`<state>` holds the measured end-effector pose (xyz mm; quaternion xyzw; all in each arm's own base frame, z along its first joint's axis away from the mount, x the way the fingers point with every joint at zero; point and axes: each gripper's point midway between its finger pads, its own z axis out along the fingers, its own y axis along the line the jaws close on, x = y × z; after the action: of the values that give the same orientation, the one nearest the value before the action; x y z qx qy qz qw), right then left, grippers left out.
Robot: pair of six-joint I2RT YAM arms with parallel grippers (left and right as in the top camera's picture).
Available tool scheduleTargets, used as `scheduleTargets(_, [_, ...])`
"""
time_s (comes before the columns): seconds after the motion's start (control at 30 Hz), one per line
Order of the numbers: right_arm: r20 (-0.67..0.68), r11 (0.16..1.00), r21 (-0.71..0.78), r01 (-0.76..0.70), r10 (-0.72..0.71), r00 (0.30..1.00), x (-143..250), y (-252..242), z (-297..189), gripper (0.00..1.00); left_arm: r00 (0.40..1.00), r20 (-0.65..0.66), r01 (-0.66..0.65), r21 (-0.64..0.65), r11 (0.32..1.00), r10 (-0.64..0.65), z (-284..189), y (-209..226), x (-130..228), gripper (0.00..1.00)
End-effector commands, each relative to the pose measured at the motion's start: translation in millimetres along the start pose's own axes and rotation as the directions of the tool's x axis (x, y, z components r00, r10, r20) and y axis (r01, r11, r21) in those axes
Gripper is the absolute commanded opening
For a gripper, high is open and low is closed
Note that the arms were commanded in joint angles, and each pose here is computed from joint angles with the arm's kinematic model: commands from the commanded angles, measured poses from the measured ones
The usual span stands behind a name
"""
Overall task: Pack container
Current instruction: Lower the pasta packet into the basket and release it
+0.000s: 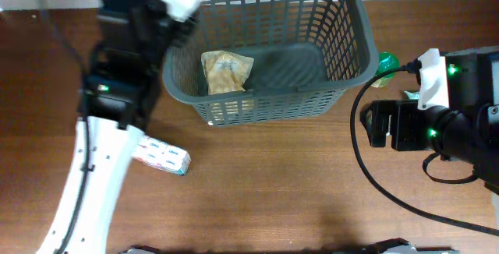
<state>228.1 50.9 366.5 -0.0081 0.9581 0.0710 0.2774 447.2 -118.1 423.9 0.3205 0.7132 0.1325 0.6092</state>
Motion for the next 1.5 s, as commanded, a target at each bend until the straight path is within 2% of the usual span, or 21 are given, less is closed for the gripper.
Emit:
scheduleTargets(0.0, [-0.006, 1.000, -0.005, -0.005, 0.005, 1.000, 0.9, 0.2, 0.3, 0.99, 0.972, 0.153, -0.189, 0.043, 0.981, 0.180, -23.4, -25.5, -54.3, 0.02])
scheduleTargets(0.13, [-0.006, 1.000, -0.005, -0.005, 0.005, 1.000, 1.0, 0.3, 0.3, 0.99, 0.946, 0.170, -0.299, 0.135, 0.945, 0.275, -21.6, -69.1, -58.1, 0.02])
scheduleTargets(0.37, [-0.006, 1.000, -0.005, -0.005, 0.005, 1.000, 1.0, 0.3, 0.3, 0.99, 0.931, 0.204, -0.360, 0.389, 0.848, 0.302, -8.6, -144.0, -37.4, 0.02])
scheduleTargets(0.57, [-0.006, 1.000, -0.005, -0.005, 0.005, 1.000, 0.9, 0.2, 0.3, 0.99, 0.933, 0.140, -0.357, 0.474, 0.805, 0.332, -4.2, -162.8, -10.9, 0.02])
scheduleTargets(0.83, [-0.006, 1.000, -0.005, -0.005, 0.005, 1.000, 1.0, 0.3, 0.3, 0.99, 0.933, 0.122, -0.352, 0.490, 0.797, 0.337, -5.7, -164.5, -4.9, 0.02])
scheduleTargets(0.87, [-0.006, 1.000, -0.005, -0.005, 0.005, 1.000, 1.0, 0.3, 0.3, 0.99, 0.934, 0.122, -0.352, 0.490, 0.798, 0.337, -5.7, -164.5, -5.0, 0.18])
scheduleTargets(0.9, [-0.006, 1.000, -0.005, -0.005, 0.005, 1.000, 1.0, 0.3, 0.3, 0.99, 0.934, 0.123, -0.351, 0.490, 0.798, 0.336, -5.7, -164.7, -5.2, 0.82])
scheduleTargets(0.93, [-0.006, 1.000, -0.005, -0.005, 0.005, 1.000, 1.0, 0.3, 0.3, 0.99, 0.935, 0.123, -0.349, 0.488, 0.800, 0.333, -5.7, -164.0, -6.1, 0.99])
scheduleTargets(1.03, [-0.006, 1.000, -0.005, -0.005, 0.005, 1.000, 1.0, 0.3, 0.3, 0.99, 0.946, 0.141, -0.323, 0.452, 0.831, 0.291, -13.3, -151.9, -20.8, 0.99])
scheduleTargets(1.23, [-0.006, 1.000, -0.005, -0.005, 0.005, 1.000, 1.0, 0.3, 0.3, 0.99, 0.985, 0.146, -0.140, 0.336, 0.931, 0.095, -58.5, -93.5, -59.2, 0.99])
scheduleTargets(1.33, [-0.006, 1.000, -0.005, -0.005, 0.005, 1.000, 1.0, 0.3, 0.3, 0.99, 0.996, 0.093, -0.018, 0.254, 0.967, -0.006, -82.1, -55.9, -52.7, 0.99])
scheduleTargets(1.47, [-0.006, 1.000, -0.005, -0.005, 0.005, 1.000, 1.0, 0.3, 0.3, 0.99, 0.973, -0.061, 0.224, 0.048, 0.973, -0.221, -110.3, 5.7, -11.6, 0.99])
